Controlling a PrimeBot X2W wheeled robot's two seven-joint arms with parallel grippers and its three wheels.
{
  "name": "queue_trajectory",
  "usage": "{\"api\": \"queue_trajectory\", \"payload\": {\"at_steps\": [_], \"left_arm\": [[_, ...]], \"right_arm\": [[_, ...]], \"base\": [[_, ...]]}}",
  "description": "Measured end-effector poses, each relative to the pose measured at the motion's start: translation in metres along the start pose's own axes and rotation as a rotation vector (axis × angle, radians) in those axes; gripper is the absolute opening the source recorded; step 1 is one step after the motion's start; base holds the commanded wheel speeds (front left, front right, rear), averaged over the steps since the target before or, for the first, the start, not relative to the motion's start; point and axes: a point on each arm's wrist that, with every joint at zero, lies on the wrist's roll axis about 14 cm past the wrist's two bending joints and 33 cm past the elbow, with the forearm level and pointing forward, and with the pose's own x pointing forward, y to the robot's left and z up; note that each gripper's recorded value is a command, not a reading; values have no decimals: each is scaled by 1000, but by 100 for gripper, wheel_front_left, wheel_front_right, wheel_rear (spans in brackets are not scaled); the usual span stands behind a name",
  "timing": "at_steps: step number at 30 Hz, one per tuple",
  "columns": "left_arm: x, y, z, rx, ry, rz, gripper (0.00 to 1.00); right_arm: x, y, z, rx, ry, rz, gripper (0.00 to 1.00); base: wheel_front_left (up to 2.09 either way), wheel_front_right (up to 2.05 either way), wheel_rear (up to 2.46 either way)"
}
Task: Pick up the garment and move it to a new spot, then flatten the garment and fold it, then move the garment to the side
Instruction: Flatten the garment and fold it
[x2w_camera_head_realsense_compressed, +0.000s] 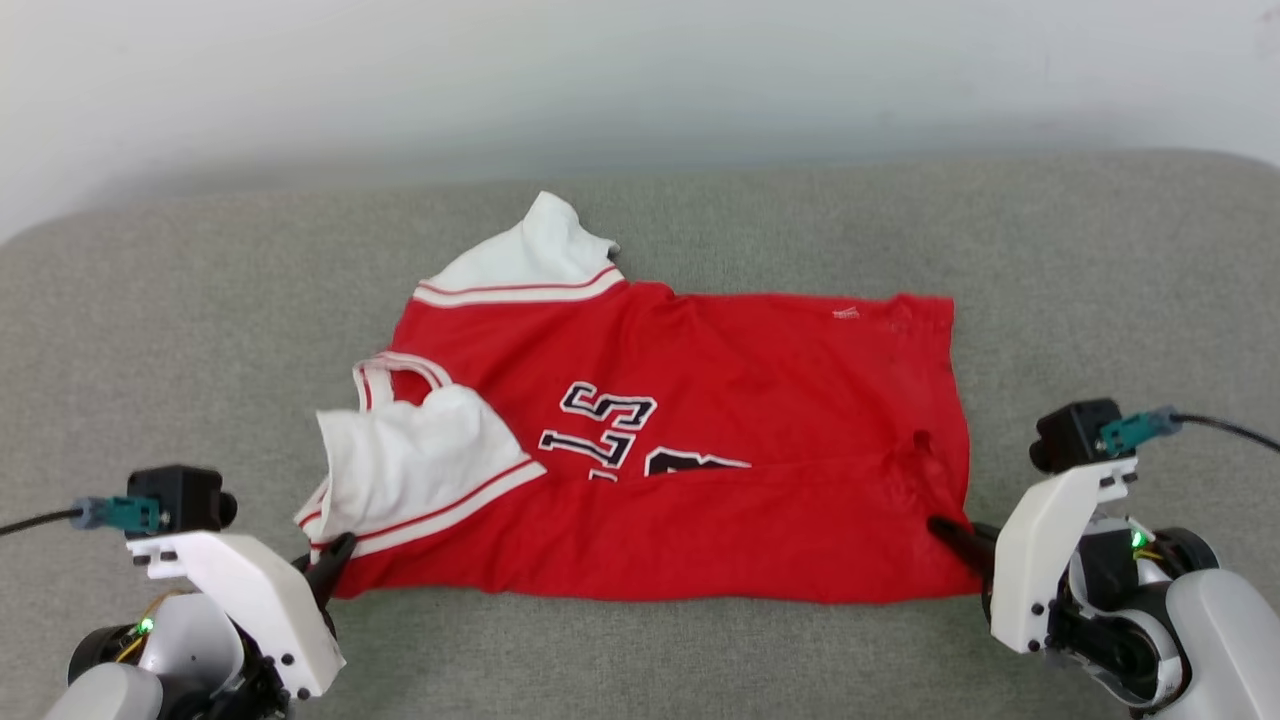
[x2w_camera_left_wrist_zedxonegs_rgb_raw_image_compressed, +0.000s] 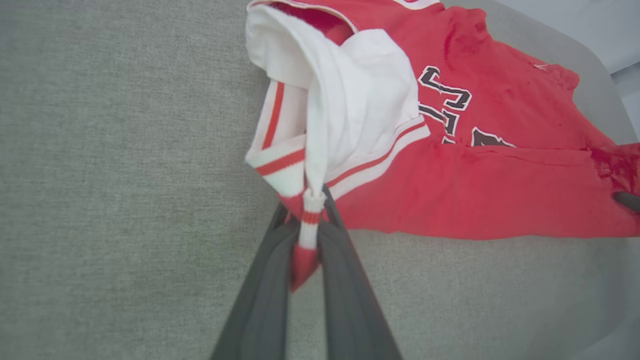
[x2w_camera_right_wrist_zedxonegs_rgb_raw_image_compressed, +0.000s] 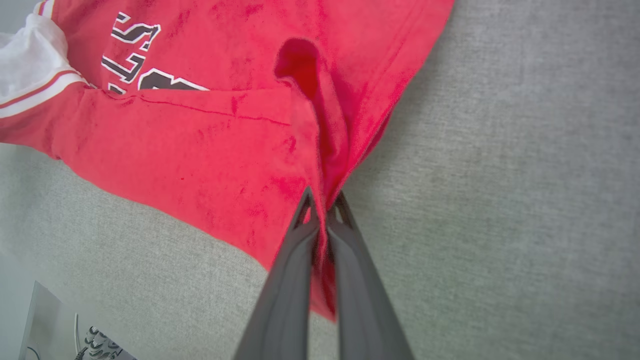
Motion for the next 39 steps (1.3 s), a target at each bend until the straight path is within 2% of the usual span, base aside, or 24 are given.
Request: {"api": "queue_trajectory", "payload": {"at_steps": [8,15,16,17,18,19,24,29,39], "left_arm": [[-42,6,-24,-31,-17,37,0],[-62,14,-60,-99,48,66,0],[-61,13,-61,-105,45,64,22],[-59,12,-65,-112,55,60,22],[-57,11,-70,-127,68,54,73],[-54,10,-72,-146,72,52,100],[-40,13,-62,-132,44,56,100],[-32,8,-25,-59,-81,49,100],[-3,-12,57,66,-321,30,100]], "right_arm": [[-31,16,-11,-40,-32,22,0],[-45,9,-48,-14,50,3,0],[-44,8,-54,-7,65,0,35],[-43,9,-58,9,68,4,35],[-41,10,-61,24,66,6,88],[-40,9,-65,28,68,3,100],[-41,5,-49,31,-58,-18,100],[-59,-15,-9,-54,-294,-112,100],[-93,-26,70,-107,-692,-231,100]], "base": [[0,0,0],[0,0,0],[0,0,0],[0,0,0],[0,0,0],[0,0,0],[0,0,0],[0,0,0],[0,0,0]]}}
